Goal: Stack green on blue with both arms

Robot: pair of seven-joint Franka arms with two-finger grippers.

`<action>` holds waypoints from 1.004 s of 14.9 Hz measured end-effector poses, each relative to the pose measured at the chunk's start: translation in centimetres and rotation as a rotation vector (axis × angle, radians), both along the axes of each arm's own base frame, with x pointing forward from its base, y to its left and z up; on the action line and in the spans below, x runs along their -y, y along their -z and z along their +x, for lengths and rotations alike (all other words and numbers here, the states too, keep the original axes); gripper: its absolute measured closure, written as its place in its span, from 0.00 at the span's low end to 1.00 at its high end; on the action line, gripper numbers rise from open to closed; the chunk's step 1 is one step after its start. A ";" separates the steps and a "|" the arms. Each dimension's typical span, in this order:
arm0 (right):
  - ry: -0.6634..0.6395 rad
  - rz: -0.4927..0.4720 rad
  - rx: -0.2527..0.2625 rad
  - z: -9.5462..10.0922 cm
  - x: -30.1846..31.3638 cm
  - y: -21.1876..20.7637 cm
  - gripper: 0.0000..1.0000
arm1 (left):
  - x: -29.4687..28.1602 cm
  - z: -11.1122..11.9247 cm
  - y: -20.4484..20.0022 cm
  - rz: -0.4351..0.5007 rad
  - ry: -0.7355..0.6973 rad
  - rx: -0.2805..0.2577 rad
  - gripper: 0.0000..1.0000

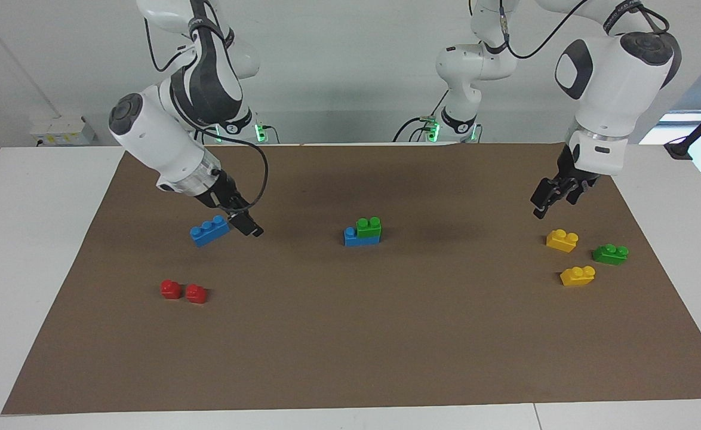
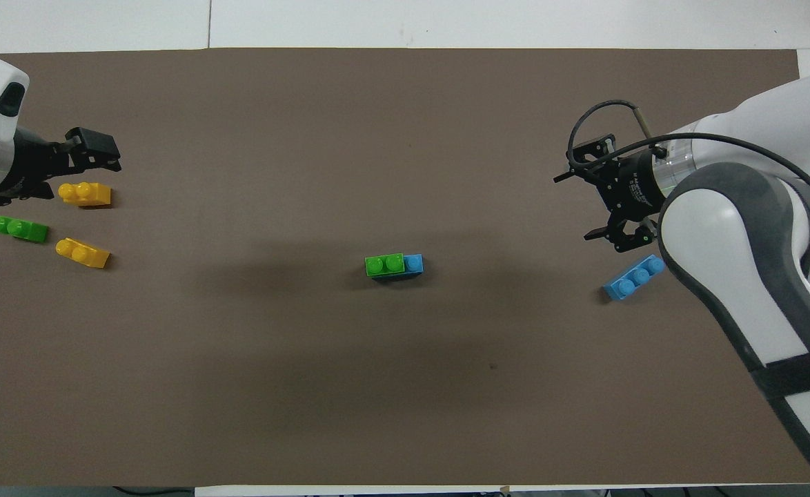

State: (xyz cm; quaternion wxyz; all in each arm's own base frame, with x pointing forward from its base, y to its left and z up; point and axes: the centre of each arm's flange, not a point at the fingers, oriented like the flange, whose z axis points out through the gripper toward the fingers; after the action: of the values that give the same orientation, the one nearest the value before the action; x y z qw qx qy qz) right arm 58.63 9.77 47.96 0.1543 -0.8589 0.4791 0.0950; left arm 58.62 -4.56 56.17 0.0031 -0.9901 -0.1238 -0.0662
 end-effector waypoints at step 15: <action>-0.625 -0.217 0.173 -5.1 13.1 -12.1 0.00 | -2.2 -4.0 -7.1 0.035 0.173 -0.041 0.00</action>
State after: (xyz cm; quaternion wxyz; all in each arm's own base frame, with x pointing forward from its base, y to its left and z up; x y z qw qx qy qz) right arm 53.53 -3.32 60.05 0.0656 -0.9804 0.1853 0.0127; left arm 54.63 -2.35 63.23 0.0171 -0.9980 -0.0367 -0.0483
